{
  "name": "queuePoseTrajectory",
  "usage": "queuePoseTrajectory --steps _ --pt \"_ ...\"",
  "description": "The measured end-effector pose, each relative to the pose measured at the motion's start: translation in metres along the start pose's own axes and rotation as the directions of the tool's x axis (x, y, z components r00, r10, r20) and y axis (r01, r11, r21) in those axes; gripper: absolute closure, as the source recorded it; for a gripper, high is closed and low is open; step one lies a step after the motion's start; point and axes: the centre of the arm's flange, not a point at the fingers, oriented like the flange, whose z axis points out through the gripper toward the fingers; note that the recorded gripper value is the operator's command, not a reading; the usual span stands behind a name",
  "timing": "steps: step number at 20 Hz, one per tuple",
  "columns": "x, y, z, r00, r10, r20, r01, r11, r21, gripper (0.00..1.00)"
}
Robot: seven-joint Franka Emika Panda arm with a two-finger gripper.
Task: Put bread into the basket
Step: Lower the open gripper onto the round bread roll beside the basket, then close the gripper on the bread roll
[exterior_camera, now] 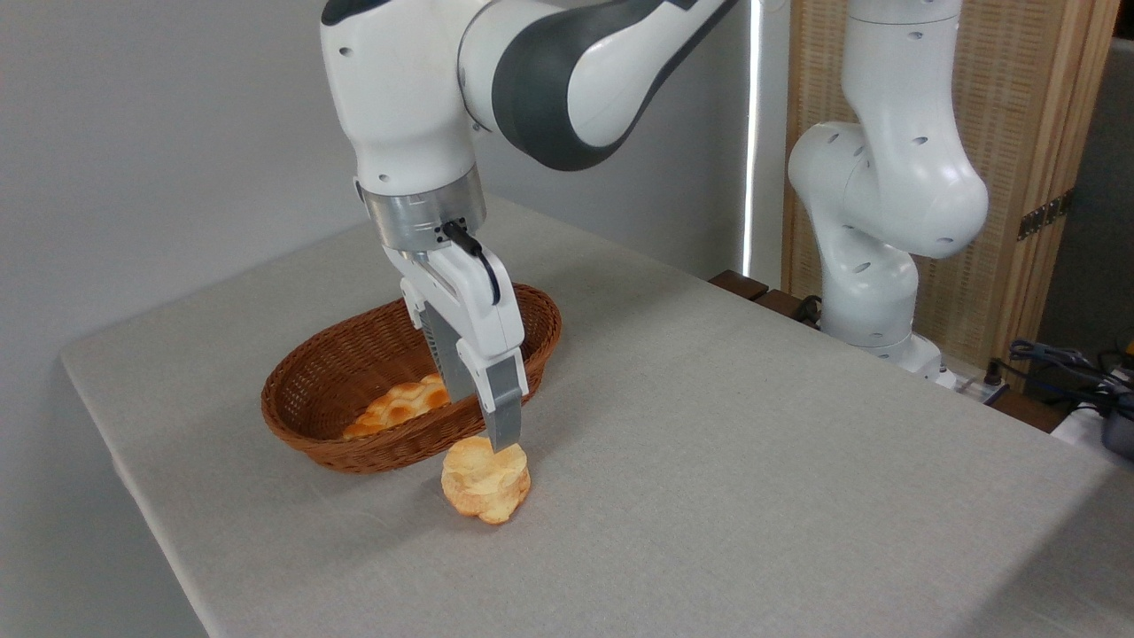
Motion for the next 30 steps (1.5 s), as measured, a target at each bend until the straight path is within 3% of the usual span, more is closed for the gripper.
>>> queuePoseTrajectory --steps 19,20,22,23,30 --pt "0.009 -0.011 0.048 1.0 0.025 -0.001 -0.025 1.0 0.008 0.0" --pt "0.009 -0.011 0.049 1.0 0.025 0.0 -0.025 1.0 0.007 0.06" --pt "0.009 -0.012 0.052 1.0 0.028 0.004 -0.028 1.0 0.004 0.38" --pt "0.01 -0.012 0.053 0.999 0.034 0.005 -0.034 0.999 0.003 0.48" --pt "0.009 -0.013 0.054 0.999 0.039 -0.003 -0.039 0.999 -0.004 0.5"
